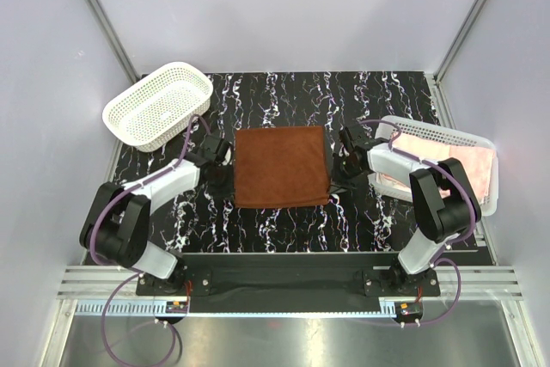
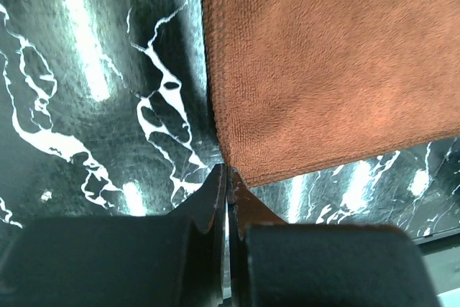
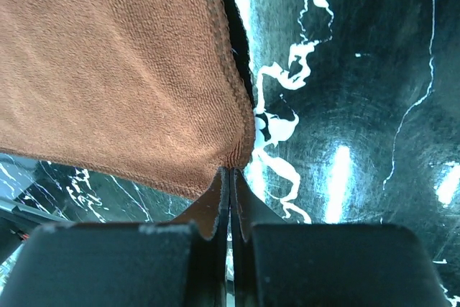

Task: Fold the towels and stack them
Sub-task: Fold the towel

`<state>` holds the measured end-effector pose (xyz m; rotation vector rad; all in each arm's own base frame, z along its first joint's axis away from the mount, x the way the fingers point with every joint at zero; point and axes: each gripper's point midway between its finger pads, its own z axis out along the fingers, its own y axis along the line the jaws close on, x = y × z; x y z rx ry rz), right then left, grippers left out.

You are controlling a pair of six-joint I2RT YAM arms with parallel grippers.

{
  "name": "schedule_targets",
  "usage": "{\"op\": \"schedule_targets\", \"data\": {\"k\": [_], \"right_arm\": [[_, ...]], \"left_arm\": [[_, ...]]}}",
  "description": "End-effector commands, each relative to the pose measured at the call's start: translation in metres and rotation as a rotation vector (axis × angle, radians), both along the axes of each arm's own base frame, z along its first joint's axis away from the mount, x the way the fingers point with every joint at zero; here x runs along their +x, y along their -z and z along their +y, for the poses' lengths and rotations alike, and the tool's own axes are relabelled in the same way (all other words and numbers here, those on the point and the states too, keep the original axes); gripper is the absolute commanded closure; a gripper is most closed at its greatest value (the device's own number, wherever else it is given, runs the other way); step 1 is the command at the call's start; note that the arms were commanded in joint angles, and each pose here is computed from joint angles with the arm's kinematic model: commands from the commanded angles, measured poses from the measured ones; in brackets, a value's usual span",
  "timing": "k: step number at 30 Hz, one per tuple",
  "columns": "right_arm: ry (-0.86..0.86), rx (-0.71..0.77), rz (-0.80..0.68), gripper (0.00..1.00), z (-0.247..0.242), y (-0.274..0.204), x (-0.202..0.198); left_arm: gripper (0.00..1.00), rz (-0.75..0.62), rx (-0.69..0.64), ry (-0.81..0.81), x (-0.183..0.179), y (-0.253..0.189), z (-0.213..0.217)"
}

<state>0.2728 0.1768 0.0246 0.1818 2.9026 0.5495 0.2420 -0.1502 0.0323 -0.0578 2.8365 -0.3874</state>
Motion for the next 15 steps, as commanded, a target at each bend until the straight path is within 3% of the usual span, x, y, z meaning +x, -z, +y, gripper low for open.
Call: {"op": "schedule_targets", "data": {"k": [1,5,8,15], "right_arm": [[-0.024,0.043,-0.074,1.00,0.012,-0.017,0.017],[-0.036,0.005,-0.085,1.00,0.007,-0.048,0.020],[-0.038,0.020,-0.100,1.00,0.006,-0.062,0.014],[-0.034,0.052,-0.020,1.00,0.002,-0.013,-0.023]], "left_arm": [[1.00,-0.083,-0.035,0.011,0.020,-0.019,-0.010],[1.00,-0.138,-0.009,0.012,0.035,-0.057,-0.008],[1.00,-0.166,-0.047,0.031,0.027,-0.078,-0.015],[1.00,-0.037,-0.089,0.028,-0.013,-0.019,-0.014]]}}
